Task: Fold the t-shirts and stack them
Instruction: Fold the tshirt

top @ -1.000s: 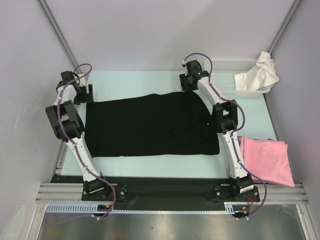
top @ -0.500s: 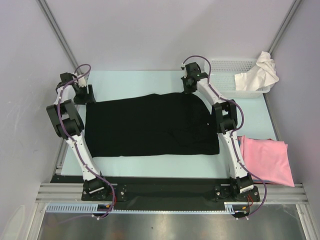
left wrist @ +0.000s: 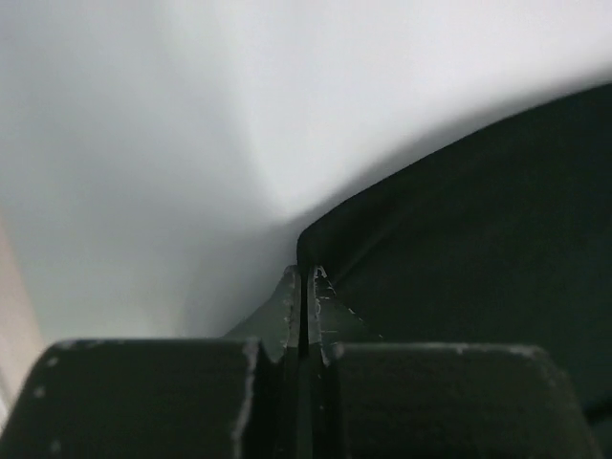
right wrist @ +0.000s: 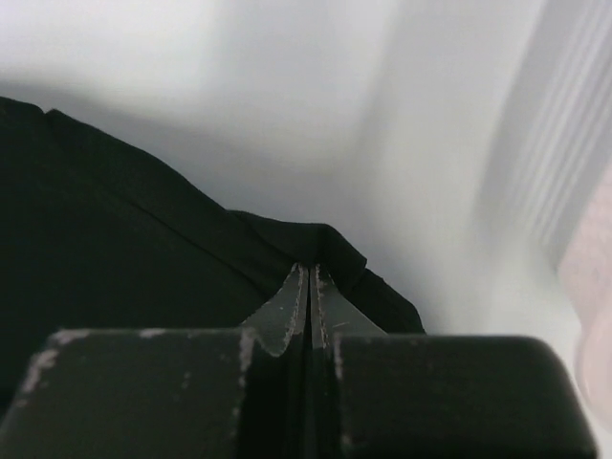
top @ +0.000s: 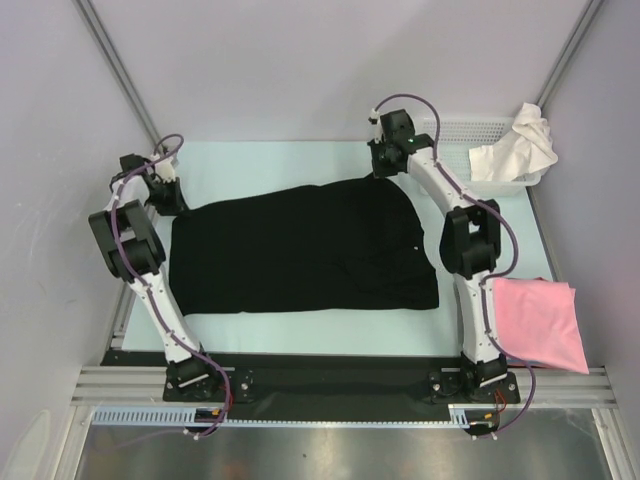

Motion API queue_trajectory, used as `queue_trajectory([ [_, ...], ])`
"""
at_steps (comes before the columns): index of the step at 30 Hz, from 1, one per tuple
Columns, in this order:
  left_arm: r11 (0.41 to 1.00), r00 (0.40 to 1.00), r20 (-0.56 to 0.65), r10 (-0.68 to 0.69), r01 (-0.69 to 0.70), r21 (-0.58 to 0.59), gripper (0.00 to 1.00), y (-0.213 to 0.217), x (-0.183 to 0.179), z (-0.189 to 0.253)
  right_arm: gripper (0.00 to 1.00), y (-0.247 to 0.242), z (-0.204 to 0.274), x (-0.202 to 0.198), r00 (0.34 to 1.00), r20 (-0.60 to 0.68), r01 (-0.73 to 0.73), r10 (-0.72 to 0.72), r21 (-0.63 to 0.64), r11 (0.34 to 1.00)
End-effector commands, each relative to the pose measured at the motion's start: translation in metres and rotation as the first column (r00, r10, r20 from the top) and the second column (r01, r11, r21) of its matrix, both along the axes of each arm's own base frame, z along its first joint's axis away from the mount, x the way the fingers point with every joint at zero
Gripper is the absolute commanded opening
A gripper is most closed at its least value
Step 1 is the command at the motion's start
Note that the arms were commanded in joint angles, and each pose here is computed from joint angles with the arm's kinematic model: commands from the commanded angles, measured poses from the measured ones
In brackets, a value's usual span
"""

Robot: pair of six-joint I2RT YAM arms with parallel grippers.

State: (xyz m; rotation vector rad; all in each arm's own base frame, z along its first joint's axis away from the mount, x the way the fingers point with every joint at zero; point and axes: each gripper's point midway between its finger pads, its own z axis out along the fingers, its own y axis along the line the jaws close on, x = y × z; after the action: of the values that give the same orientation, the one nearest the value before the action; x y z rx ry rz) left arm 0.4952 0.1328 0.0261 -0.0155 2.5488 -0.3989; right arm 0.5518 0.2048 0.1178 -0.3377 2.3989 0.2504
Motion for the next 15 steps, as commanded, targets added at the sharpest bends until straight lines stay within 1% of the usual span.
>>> queue_trajectory([
  [1,0.999,0.988,0.153,-0.036,0.034,0.011,0.00,-0.001,-0.009,0.071,0.00,0.002,0.083,-0.019,0.989,0.144,0.007,-0.017,0.072,0.997],
  [2,0.999,0.983,0.179,-0.047,0.043,0.026,0.00,-0.005,-0.018,0.087,0.00,0.001,0.088,-0.026,0.989,0.145,0.008,-0.019,0.079,0.997],
  [3,0.997,0.978,0.195,-0.069,0.060,0.052,0.00,-0.005,-0.023,0.094,0.00,-0.001,0.069,-0.040,0.994,0.104,0.011,-0.019,0.072,0.997],
  [4,0.996,0.977,0.197,-0.079,0.068,0.064,0.00,-0.006,-0.031,0.098,0.00,-0.004,0.068,-0.048,0.995,0.100,0.015,-0.022,0.072,0.997],
  [5,0.994,0.976,0.196,-0.095,0.081,0.075,0.01,-0.012,-0.044,0.106,0.00,-0.008,0.089,-0.059,0.990,0.136,0.021,-0.033,0.087,0.996],
  [6,0.990,0.977,0.170,-0.125,0.112,0.085,0.00,-0.015,-0.059,0.103,0.00,-0.013,0.063,-0.075,0.996,0.085,0.028,-0.034,0.069,0.997],
  [7,0.988,0.977,0.161,-0.139,0.125,0.094,0.00,-0.015,-0.071,0.102,0.00,-0.015,0.062,-0.085,0.996,0.077,0.045,-0.051,0.084,0.995],
  [8,0.981,0.975,0.142,-0.169,0.153,0.116,0.00,-0.020,-0.092,0.097,0.00,-0.019,0.070,-0.097,0.994,0.089,0.048,-0.058,0.104,0.993],
  [9,0.978,0.976,0.134,-0.174,0.156,0.135,0.00,-0.018,-0.103,0.095,0.00,-0.020,0.068,-0.105,0.994,0.090,0.051,-0.062,0.115,0.992],
  [10,0.976,0.981,0.110,-0.162,0.142,0.168,0.00,-0.010,-0.116,0.089,0.00,-0.024,0.040,-0.124,0.997,0.021,0.069,-0.072,0.108,0.992],
  [11,0.967,0.978,0.097,-0.183,0.161,0.196,0.00,-0.011,-0.134,0.085,0.00,-0.026,0.034,-0.134,0.997,0.001,0.076,-0.077,0.116,0.990],
  [12,0.964,0.980,0.078,-0.184,0.164,0.210,0.00,-0.009,-0.144,0.082,0.00,-0.026,0.043,-0.141,0.996,0.026,0.081,-0.086,0.147,0.986],
  [13,0.960,0.984,0.052,-0.172,0.155,0.234,0.00,-0.001,-0.155,0.078,0.00,-0.031,0.015,-0.160,0.995,-0.035,0.096,-0.092,0.137,0.986],
  [14,0.956,0.983,0.032,-0.179,0.166,0.240,0.00,-0.004,-0.168,0.073,0.00,-0.028,0.011,-0.168,0.995,-0.050,0.099,-0.092,0.170,0.980],
  [15,0.947,0.979,0.015,-0.205,0.194,0.257,0.00,-0.003,-0.176,0.069,0.00,-0.026,0.012,-0.171,0.996,-0.025,0.093,-0.090,0.196,0.976],
])
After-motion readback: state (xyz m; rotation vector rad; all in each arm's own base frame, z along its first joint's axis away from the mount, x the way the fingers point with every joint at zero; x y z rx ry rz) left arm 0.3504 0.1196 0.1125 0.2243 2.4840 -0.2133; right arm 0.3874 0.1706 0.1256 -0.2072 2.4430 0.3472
